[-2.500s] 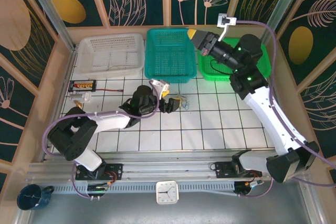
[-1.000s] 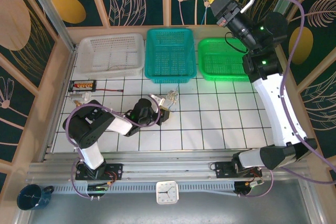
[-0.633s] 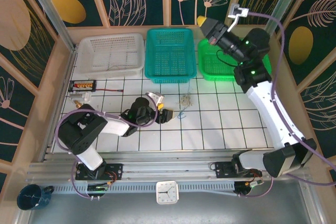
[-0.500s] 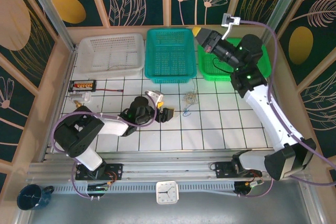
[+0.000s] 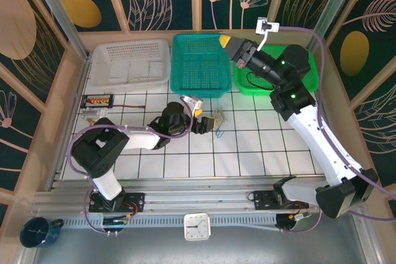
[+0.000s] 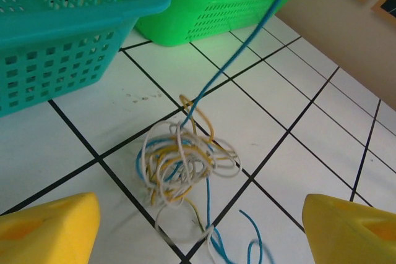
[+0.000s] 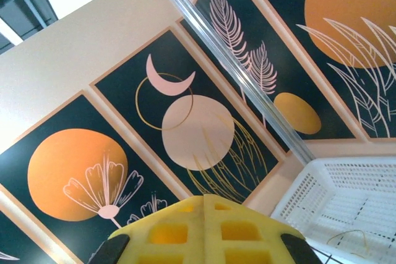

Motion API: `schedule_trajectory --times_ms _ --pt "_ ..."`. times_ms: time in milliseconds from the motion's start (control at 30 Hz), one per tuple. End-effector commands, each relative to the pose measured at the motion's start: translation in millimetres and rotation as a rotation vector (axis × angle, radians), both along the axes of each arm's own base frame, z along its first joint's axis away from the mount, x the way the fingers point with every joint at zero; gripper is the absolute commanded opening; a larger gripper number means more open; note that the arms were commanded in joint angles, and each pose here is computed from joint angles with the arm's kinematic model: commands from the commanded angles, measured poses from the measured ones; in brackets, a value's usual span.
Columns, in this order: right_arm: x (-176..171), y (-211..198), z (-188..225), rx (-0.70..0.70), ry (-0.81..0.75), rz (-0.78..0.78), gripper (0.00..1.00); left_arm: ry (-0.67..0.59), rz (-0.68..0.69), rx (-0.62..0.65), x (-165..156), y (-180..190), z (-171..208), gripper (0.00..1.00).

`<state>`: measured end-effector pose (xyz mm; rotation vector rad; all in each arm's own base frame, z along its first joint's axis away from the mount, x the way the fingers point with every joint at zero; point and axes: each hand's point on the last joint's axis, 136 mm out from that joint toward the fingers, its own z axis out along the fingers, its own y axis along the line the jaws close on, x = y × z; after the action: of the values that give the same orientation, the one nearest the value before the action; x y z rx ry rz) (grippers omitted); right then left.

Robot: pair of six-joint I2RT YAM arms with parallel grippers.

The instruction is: Untangle the cables

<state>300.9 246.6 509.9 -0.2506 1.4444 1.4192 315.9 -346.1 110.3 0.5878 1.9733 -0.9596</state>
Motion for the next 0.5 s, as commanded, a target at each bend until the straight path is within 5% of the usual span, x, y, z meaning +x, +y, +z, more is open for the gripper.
schedule_trajectory --times_ms 0,200,467 --pt "-18.6 -3.5 30.2 0.029 -0.091 -0.002 0.0 0.017 -0.031 0.019 2.3 -7.5 -10.6 0.85" --pt "-27.4 3.7 40.4 0.042 -0.108 0.026 0.0 0.031 -0.038 0.02 6.5 -14.5 -19.8 0.82" --pt "-39.7 8.8 57.9 0.062 -0.143 0.047 0.0 0.039 -0.036 0.021 12.5 -20.0 -29.1 0.54"
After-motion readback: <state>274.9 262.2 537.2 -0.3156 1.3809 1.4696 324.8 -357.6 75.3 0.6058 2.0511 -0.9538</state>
